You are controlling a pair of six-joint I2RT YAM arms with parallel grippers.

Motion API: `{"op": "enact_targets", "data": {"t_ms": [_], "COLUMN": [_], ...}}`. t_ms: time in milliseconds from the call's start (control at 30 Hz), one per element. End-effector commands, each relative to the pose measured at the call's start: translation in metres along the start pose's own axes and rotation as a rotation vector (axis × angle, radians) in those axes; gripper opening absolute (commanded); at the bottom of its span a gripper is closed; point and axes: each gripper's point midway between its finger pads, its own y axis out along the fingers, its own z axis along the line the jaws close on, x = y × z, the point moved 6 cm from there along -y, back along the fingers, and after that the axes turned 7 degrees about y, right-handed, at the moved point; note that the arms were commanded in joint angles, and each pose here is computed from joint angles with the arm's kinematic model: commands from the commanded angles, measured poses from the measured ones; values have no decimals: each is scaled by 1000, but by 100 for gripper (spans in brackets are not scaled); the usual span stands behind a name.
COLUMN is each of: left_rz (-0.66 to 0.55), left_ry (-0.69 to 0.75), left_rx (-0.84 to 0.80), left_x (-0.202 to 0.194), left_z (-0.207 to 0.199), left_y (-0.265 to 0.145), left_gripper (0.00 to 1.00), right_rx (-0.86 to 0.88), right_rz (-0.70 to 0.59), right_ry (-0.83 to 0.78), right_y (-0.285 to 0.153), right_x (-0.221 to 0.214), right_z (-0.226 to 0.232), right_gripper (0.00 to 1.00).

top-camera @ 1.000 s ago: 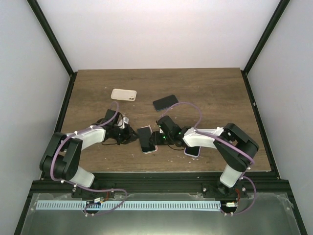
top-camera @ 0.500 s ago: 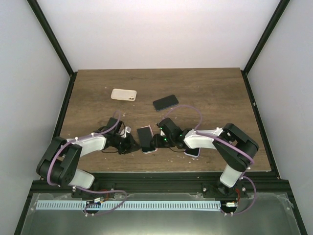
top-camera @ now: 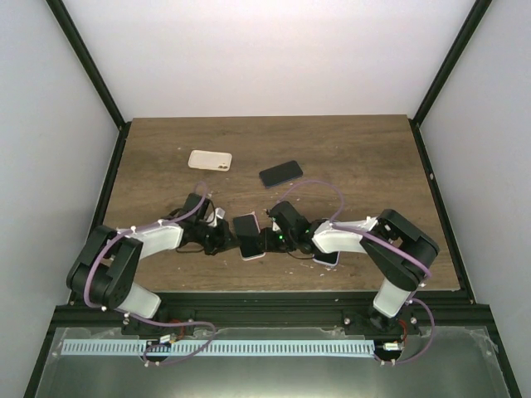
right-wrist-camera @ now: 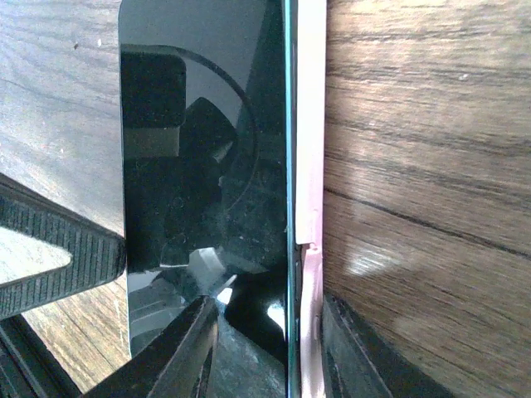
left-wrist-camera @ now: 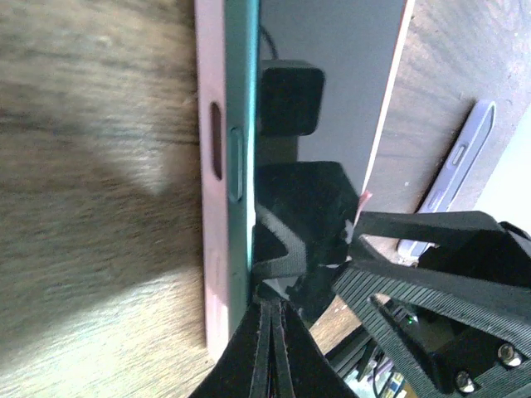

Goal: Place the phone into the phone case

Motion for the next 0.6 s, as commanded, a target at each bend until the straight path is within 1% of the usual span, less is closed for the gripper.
{"op": "enact_targets", "data": {"t_ms": [0,100,167,267,400,467,567], "left_rz": [-24,-20,-21,-44,-69,-77,-82], "left_ry": [24,21,21,33,52,61,67], "left_rx": [-10,5,24,67,94,112,136], "left_x": [10,9,9,10,14,17,20], "left_z": [-7,-5,-4,-5,-9,-10,-8], "left_y": [3,3,1,-5,-11,-13,-12], "left_gripper": [2,2,6,16,23,25,26], "right_rx": [77,65,39,13,27,29,25], "right_rz": [6,-2,-14,-36,-63,-69,-69], "right_ry": [-9,-6,-6,-9,-18,-25,-25], "right_y": [-1,-2,-2,-5,-11,-11,-8], "right_x": [-2,-2,-2,1,9,14,20], "right_z": [16,13,9,5,7,8,6], "right_gripper": [35,34,34,33,33,33,33]}}
